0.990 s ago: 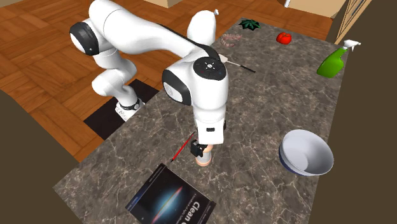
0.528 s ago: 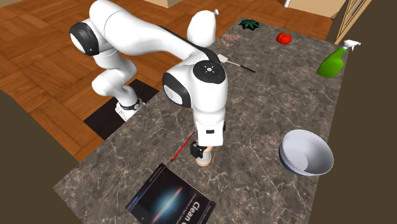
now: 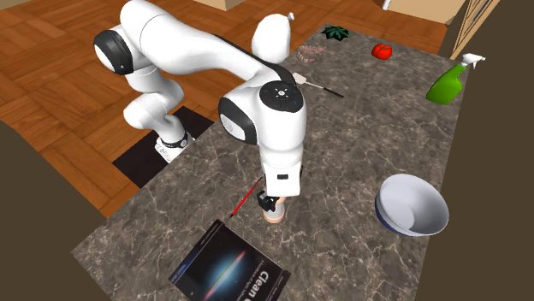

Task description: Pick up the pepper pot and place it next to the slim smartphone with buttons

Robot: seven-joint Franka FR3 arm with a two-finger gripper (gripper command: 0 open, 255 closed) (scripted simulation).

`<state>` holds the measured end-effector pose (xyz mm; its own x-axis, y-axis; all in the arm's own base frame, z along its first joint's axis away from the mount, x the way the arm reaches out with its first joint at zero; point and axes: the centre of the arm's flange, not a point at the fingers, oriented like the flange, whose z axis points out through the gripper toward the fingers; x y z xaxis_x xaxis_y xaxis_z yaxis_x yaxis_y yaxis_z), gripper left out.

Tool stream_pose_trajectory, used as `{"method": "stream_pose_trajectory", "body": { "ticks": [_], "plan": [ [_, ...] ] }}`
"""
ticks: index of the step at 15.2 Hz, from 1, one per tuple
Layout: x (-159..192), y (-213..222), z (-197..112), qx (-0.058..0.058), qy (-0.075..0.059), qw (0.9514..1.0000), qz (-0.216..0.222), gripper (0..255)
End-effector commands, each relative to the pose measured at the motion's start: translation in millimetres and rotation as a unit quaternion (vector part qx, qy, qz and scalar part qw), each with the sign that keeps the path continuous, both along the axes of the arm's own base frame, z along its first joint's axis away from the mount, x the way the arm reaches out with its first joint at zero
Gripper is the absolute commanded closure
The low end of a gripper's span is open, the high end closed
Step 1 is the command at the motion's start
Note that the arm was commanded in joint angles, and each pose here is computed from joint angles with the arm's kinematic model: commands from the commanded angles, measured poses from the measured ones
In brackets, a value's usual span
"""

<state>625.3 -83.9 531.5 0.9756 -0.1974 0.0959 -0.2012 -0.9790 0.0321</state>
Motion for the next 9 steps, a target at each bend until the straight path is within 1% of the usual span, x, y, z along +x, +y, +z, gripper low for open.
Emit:
{"method": "stream_pose_trajectory", "body": {
  "ticks": [1, 4, 9],
  "plan": [
    [0.0, 0.0, -0.3, 0.000, 0.000, 1.0000, 0.000, 255],
    [0.0, -0.1, -0.4, 0.000, 0.000, 1.0000, 0.000, 255],
    [0.0, -0.1, 26.0, 0.000, 0.000, 1.0000, 0.000, 255]
  ]
}}
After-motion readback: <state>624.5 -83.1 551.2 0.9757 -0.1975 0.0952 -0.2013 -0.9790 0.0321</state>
